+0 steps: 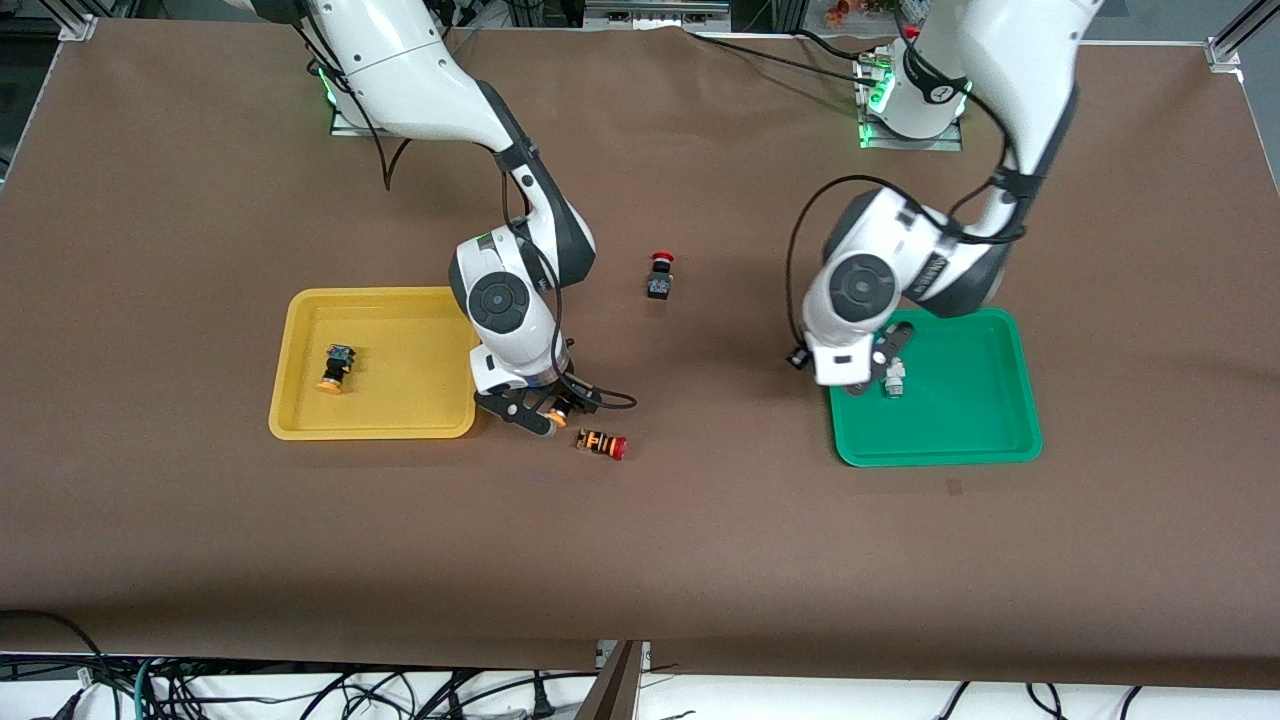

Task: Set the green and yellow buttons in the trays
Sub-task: 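Place the second green and yellow buttons into their matching trays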

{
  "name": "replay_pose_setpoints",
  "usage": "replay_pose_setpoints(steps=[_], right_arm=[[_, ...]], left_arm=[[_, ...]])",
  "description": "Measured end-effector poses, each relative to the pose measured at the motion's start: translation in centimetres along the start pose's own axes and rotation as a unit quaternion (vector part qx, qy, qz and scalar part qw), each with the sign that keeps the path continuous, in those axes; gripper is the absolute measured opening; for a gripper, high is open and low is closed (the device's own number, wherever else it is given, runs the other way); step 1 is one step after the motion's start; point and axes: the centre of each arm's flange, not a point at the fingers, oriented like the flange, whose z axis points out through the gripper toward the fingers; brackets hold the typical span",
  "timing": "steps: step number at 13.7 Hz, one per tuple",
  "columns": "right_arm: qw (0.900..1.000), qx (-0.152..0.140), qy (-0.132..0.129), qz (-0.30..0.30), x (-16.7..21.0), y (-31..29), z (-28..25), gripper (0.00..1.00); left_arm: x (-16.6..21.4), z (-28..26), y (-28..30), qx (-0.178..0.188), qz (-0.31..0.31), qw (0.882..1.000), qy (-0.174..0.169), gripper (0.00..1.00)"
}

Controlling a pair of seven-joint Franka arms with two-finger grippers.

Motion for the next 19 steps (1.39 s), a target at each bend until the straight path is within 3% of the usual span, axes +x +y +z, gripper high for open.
replay_pose_setpoints(steps=[1,3,5,7,9,11,14,17,19], right_arm=[[1.000,0.000,0.000,-0.002,0.0,0.0,0.0,0.56],[1.000,0.002,0.002,-0.007,0.1,-0.2,-0.3,0.41],[1.000,0.001,0.005,-0.029,0.6,-0.1,-0.7,0.41],[0.996,-0.027,-0.007,-0.080,2.6,1.3,-1.6,0.41],[0.989,-0.069,-0.039,-0.126,5.6,4.3,-4.2,0.41],[0.979,-0.103,-0.084,-0.156,8.0,7.8,-7.2,0.41],[0.968,-0.118,-0.120,-0.188,9.3,11.7,-8.4,0.41],[0.954,-0.131,-0.151,-0.224,9.6,16.1,-6.2,0.41],[0.949,-0.133,-0.155,-0.242,10.0,18.3,-4.9,0.41]], left_arm=[[2.5,0.0,-1.4,0.009,0.030,1.000,-0.001,0.33],[6.6,0.6,-3.8,0.020,0.098,0.995,-0.014,0.33],[9.8,1.6,-6.0,0.021,0.178,0.983,-0.029,0.33],[12.8,2.9,-8.2,0.018,0.245,0.968,-0.045,0.33],[14.3,3.8,-9.4,0.016,0.270,0.961,-0.055,0.47],[14.1,3.0,-9.1,0.016,0.280,0.958,-0.056,0.69],[13.7,-4.4,-8.9,0.016,0.290,0.956,-0.037,0.97],[14.0,-15.5,-11.5,0.007,0.333,0.943,-0.001,1.00],[14.3,-21.2,-13.7,0.000,0.367,0.930,0.017,1.00]])
